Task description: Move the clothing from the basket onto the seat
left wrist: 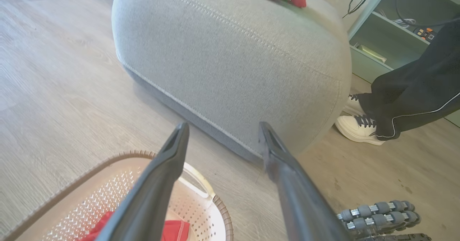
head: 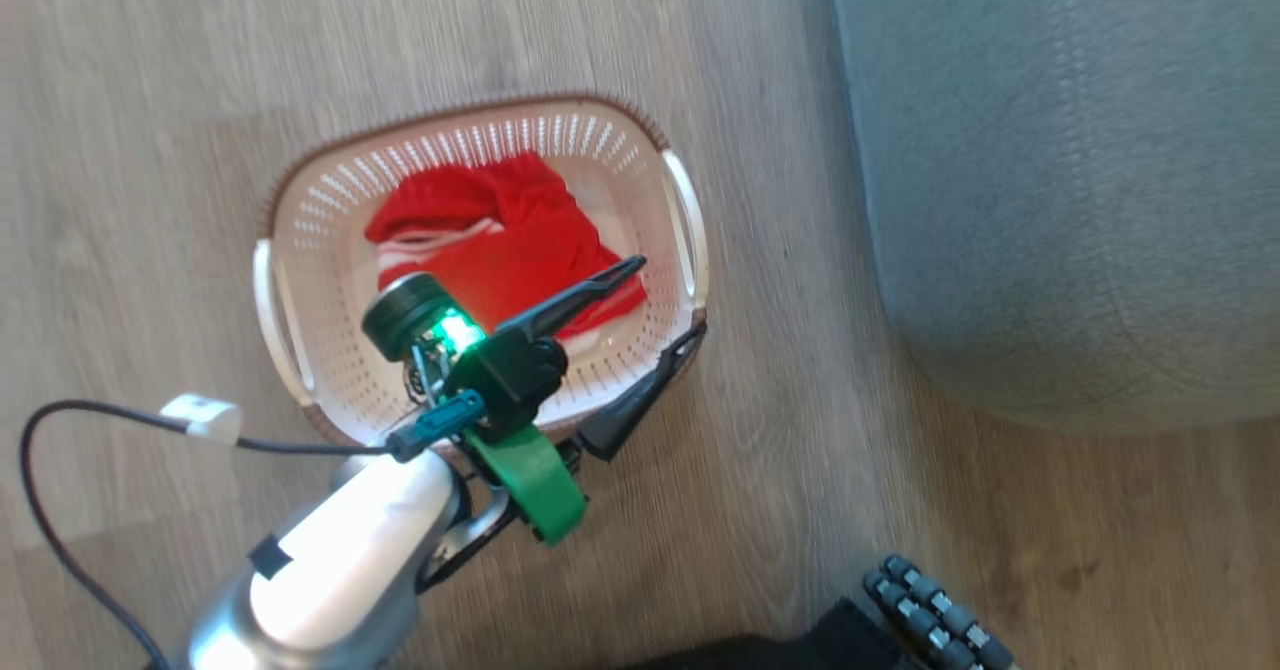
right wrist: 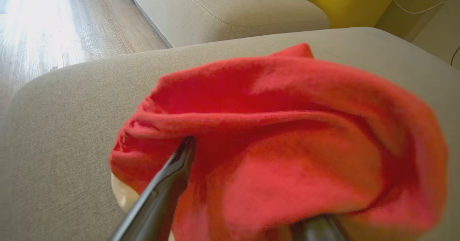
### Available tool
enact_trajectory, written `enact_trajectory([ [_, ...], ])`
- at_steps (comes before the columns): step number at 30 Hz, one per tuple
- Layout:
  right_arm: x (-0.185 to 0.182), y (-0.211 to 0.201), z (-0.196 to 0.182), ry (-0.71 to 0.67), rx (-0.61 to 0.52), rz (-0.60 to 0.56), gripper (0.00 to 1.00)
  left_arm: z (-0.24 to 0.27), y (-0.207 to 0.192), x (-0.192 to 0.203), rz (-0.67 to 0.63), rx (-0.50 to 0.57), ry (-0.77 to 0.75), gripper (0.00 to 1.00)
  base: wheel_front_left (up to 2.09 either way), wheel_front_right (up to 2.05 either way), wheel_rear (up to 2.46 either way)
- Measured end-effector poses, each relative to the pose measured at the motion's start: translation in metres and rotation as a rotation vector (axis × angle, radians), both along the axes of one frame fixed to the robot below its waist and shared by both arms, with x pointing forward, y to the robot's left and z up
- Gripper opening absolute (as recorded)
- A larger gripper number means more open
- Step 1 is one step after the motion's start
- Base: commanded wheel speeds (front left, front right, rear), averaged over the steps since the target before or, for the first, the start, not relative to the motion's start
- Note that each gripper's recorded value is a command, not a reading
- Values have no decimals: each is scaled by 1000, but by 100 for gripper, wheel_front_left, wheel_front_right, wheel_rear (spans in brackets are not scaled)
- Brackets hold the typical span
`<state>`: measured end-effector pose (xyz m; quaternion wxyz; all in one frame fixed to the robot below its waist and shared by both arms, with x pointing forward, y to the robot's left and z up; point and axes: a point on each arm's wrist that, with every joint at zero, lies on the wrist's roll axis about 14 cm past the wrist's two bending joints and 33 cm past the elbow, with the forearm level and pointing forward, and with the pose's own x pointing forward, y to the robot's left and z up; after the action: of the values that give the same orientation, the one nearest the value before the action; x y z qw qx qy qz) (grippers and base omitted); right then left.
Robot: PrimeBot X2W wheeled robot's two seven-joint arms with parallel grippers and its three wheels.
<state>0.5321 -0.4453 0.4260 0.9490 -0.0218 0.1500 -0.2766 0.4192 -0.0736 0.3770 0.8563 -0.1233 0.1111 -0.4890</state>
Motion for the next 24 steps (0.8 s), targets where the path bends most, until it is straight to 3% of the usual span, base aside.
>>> enact_trajectory([
  [11,-34,14,48,-36,-60,90,100,60,-1,-16,71,-31,-71,100,0,0,0],
  [24,-47,84,124,-347,-7,261,100,117,35,-22,242,-48,-179,100,0,0,0],
])
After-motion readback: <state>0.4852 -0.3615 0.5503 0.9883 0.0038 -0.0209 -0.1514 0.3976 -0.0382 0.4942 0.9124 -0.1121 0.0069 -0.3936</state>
